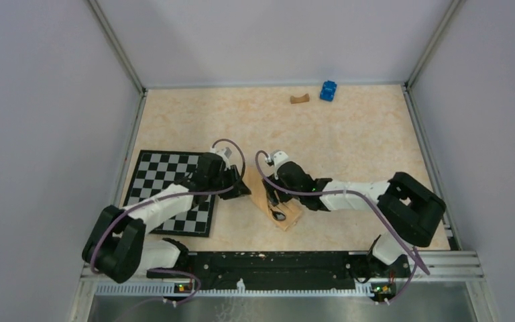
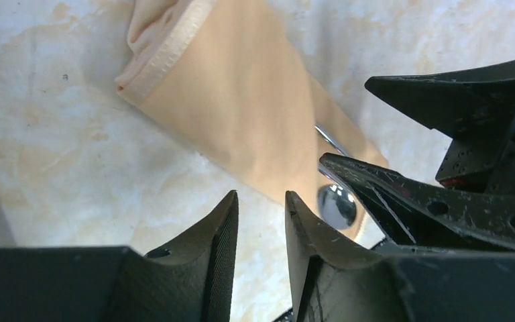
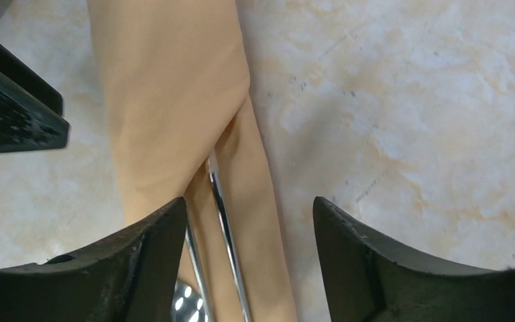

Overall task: Fold the napkin into a case and place the utensils inside
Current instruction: Insert the chopsticks into the folded napkin, then reset both arms

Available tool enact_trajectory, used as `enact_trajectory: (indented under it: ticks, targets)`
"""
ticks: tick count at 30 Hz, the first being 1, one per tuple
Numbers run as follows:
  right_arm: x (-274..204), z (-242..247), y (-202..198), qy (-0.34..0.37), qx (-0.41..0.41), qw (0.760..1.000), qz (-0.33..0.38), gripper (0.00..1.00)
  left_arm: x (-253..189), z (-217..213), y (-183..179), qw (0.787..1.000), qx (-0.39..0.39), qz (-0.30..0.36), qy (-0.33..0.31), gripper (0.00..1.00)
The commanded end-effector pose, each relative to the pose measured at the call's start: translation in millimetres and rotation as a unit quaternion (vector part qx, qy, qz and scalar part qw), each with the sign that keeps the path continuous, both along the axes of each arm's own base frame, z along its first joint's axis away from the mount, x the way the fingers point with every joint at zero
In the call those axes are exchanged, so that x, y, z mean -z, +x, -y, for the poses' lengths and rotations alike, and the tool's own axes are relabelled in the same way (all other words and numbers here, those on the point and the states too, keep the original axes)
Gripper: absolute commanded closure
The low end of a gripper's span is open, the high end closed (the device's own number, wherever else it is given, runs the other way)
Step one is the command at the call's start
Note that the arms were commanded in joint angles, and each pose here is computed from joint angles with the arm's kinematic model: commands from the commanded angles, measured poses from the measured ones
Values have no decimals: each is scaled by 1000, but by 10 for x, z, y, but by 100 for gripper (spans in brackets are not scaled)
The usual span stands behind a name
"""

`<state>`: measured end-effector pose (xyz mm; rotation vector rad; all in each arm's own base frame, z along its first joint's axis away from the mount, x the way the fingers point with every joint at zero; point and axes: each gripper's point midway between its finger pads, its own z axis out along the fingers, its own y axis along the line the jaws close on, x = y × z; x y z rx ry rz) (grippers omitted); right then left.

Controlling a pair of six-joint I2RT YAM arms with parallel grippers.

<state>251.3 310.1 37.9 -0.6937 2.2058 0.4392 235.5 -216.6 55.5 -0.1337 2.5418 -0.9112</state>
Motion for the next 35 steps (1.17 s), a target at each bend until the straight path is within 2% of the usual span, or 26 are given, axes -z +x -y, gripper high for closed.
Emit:
enact_trajectory:
  ticks: [1, 6, 12, 14, 18, 22, 25, 27, 30, 35]
  targets:
    - [-491, 128, -86, 16, 23, 1000, -9, 30, -314, -94, -53, 999, 5, 42, 7, 61]
    - [-847, 559, -254, 2, 62, 998, 4, 26, -810, -75, -141, 994, 23, 98, -31, 52]
    - [-1727, 1195, -266, -5, 140, 986, 88, 24, -1795, -40, -192, 971, 64, 220, -73, 35]
    - [-2110, 1419, -267, 26, 180, 975, 128, 23, -2253, -35, -216, 953, 76, 277, -91, 29]
    - [-2842, 1724, -325, 63, 185, 958, 211, 23, -3226, -144, -273, 907, 72, 400, -106, 20]
    - [-3690, 2043, -445, 136, 212, 927, 277, 22, -4274, -318, -485, 846, 61, 517, -119, 14]
    - [-4271, 2277, -581, 203, 227, 897, 320, 22, -4807, -461, -622, 802, 44, 583, -121, 7]
    - [-4512, 2430, -651, 236, 242, 878, 339, 21, -5032, -538, -710, 778, 33, 615, -126, 6]
    - [-4764, 2586, -754, 274, 248, 857, 360, 21, -5217, -630, -766, 756, 14, 642, -129, 4]
    - [-4852, 2728, -837, 306, 258, 836, 375, 21, -5261, -694, -751, 749, -5, 650, -124, 3]
